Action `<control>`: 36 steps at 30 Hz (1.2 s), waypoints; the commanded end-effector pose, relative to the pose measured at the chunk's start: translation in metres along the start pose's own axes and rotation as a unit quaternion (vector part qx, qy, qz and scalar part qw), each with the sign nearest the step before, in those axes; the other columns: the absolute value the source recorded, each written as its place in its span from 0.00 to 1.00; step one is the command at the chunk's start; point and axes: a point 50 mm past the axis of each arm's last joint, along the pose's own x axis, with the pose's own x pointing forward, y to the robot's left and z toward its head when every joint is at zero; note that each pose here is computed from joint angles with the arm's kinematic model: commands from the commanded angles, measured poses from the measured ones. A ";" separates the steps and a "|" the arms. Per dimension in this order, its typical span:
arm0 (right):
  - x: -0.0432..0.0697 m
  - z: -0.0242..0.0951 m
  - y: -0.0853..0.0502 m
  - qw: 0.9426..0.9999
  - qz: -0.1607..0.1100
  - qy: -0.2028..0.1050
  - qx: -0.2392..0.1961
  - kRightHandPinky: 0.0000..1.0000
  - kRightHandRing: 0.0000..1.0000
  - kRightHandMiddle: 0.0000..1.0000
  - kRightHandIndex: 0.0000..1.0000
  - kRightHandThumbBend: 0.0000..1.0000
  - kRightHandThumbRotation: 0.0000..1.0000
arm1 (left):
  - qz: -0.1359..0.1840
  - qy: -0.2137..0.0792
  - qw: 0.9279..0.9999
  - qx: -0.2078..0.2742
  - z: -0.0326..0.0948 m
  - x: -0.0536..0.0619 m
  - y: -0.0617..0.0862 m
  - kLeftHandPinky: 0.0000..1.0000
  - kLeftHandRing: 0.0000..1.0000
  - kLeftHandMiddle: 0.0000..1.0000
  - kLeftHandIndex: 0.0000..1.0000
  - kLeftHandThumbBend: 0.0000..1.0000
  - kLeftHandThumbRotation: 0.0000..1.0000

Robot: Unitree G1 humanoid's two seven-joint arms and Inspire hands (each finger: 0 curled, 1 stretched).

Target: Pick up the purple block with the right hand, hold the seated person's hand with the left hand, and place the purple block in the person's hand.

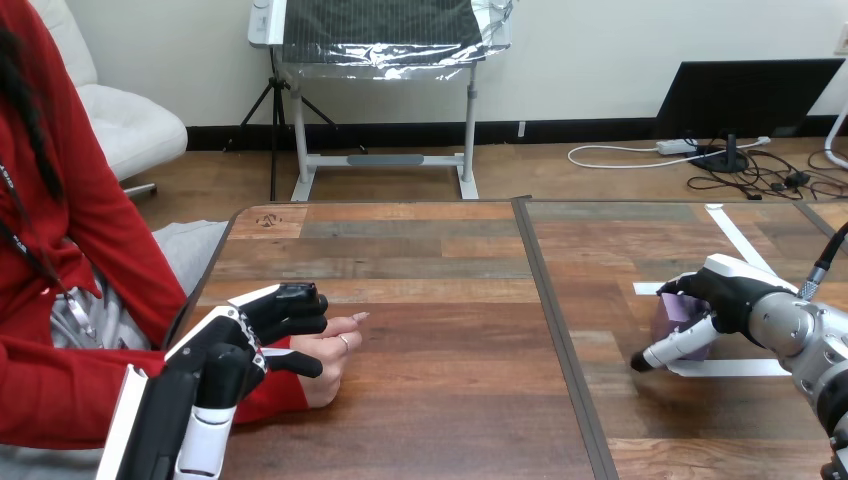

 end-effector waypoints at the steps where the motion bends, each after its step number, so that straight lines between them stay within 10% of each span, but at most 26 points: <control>1: -0.001 0.013 -0.018 1.000 -0.022 -0.014 -0.002 0.83 0.87 0.89 0.89 0.89 0.17 | -0.004 -0.049 0.999 0.001 0.010 0.014 0.001 0.55 0.71 0.72 0.69 0.58 1.00; 36: -0.003 0.013 -0.024 0.998 -0.044 -0.033 -0.006 0.71 0.78 0.82 0.85 0.75 0.01 | -0.007 -0.051 0.999 0.008 0.010 0.015 0.002 0.55 0.71 0.72 0.68 0.58 1.00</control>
